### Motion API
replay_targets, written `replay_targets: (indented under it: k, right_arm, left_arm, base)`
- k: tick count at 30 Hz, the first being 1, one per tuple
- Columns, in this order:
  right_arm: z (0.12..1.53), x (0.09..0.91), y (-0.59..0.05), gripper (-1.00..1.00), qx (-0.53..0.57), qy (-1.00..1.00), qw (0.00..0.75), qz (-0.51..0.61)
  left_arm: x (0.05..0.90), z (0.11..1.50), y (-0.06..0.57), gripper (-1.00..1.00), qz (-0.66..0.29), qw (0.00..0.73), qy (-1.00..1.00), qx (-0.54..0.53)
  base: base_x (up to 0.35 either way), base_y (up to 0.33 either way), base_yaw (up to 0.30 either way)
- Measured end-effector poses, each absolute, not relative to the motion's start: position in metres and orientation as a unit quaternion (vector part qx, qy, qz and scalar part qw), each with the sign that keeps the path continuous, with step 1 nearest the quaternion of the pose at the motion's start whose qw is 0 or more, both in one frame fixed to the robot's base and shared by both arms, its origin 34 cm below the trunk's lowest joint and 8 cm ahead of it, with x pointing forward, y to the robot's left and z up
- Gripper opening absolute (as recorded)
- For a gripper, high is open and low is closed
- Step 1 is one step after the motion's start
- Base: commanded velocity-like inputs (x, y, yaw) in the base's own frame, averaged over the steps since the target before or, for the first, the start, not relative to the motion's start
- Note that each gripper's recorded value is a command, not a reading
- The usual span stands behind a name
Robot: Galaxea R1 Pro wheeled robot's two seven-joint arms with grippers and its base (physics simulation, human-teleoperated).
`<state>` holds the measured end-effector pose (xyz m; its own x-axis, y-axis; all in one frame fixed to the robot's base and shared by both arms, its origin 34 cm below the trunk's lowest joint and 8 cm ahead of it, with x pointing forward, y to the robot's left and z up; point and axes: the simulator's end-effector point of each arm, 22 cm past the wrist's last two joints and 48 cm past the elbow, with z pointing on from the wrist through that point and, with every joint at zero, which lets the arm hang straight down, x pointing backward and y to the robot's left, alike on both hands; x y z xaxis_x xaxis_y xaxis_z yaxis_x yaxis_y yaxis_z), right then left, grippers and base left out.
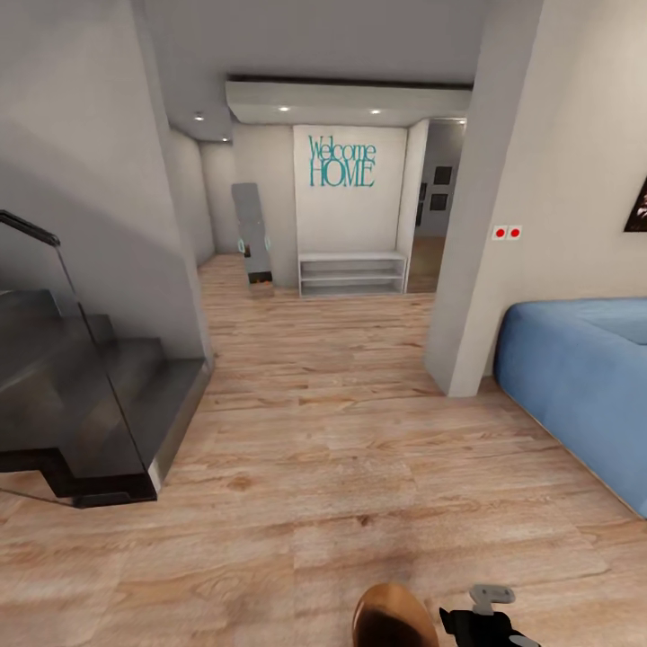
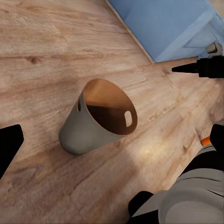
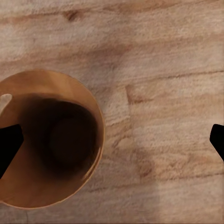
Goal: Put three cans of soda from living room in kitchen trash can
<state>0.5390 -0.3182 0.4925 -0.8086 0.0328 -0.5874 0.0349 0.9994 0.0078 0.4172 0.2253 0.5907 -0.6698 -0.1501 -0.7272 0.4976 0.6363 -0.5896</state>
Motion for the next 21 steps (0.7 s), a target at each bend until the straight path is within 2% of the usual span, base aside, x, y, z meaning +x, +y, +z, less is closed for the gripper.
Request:
replay_targets:
  k: [17, 21]
  right_arm:
    - [0.4925, 0.5390, -0.3182, 1.00, 0.018, 0.951, 0.309, -0.002]
    - [0.4925, 0.5390, -0.3182, 1.00, 0.018, 0.951, 0.309, -0.002]
  left_arm:
    - [0.4172, 0.5906, 0.2253, 1.00, -0.413, 0.392, 0.815, 0.107]
    - [0.4171, 0.5905, 0.2254, 1.00, -0.413, 0.392, 0.815, 0.106]
  base:
    - [0.016, 0.012, 0.000]
    - [0.130, 0.000, 0.000]
